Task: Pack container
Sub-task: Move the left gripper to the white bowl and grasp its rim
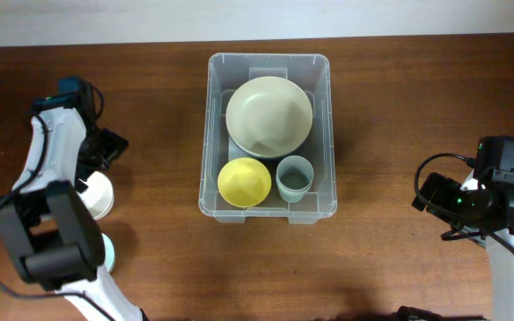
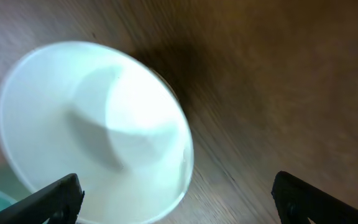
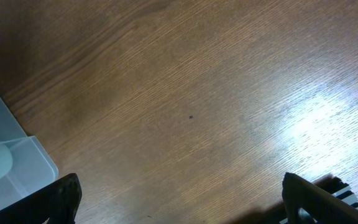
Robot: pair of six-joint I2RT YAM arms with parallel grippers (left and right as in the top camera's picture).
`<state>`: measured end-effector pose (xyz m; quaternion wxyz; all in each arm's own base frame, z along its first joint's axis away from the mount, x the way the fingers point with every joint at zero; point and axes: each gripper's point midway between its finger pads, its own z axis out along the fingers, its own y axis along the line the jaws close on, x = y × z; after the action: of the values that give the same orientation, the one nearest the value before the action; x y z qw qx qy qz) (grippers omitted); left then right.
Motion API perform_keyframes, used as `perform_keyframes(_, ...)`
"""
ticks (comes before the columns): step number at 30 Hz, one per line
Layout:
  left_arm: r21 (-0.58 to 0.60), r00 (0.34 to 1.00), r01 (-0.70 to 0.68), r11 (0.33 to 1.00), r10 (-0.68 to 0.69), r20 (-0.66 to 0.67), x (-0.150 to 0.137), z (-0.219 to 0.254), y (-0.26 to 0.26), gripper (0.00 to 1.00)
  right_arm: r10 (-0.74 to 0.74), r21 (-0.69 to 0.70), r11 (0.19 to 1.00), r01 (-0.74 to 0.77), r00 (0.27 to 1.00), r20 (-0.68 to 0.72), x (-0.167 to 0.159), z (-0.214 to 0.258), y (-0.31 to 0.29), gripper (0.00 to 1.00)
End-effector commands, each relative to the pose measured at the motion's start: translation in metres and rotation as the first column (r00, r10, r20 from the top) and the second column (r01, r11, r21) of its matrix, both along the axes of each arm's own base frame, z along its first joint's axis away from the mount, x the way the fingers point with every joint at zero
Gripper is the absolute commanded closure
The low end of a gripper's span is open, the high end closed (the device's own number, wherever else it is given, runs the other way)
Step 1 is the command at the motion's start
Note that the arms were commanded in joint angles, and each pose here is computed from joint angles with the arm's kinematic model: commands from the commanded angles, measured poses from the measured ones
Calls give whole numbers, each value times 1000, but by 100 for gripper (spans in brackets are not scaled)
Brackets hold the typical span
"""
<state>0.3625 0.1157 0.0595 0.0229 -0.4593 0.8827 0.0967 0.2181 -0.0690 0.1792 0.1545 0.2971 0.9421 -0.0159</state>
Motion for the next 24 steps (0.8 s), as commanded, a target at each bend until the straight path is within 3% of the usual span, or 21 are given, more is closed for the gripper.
perform_keyframes(1,-19,996,15,1000,-17,-89,-8,-29,0,1,2,-5,1000,-1,1000,17,2,5,-1,1)
perform_keyframes(4,-28,993,14,999,-17,-114,-11,-38,-1,10,2,-4,1000,-2,1000,17,2,5,-1,1)
perform_keyframes(5,-30,993,17,999,-21,-117,-11,-39,-1,20,2,-4,1000,-2,1000,16,2,5,-1,1)
perform_keyframes(9,-29,993,17,999,-21,-117,-11,-39,-1,38,2,-5,1000,-1,1000,16,2,5,-1,1)
perform_keyframes(10,-29,993,17,999,-21,-117,-11,-39,-1,49,2,-4,1000,-1,1000,16,2,5,-1,1)
perform_keyframes(12,-29,993,17,999,-21,-116,-11,-39,-1,59,2,-4,1000,-1,1000,16,2,5,-1,1)
perform_keyframes(17,-29,993,17,999,-21,-116,-11,-39,-1,99,2,-5,1000,-1,1000,16,2,5,-1,1)
perform_keyframes(24,-26,994,34,999,-36,-102,-6,-37,0,100,2,-4,1000,-2,1000,16,2,5,-1,1)
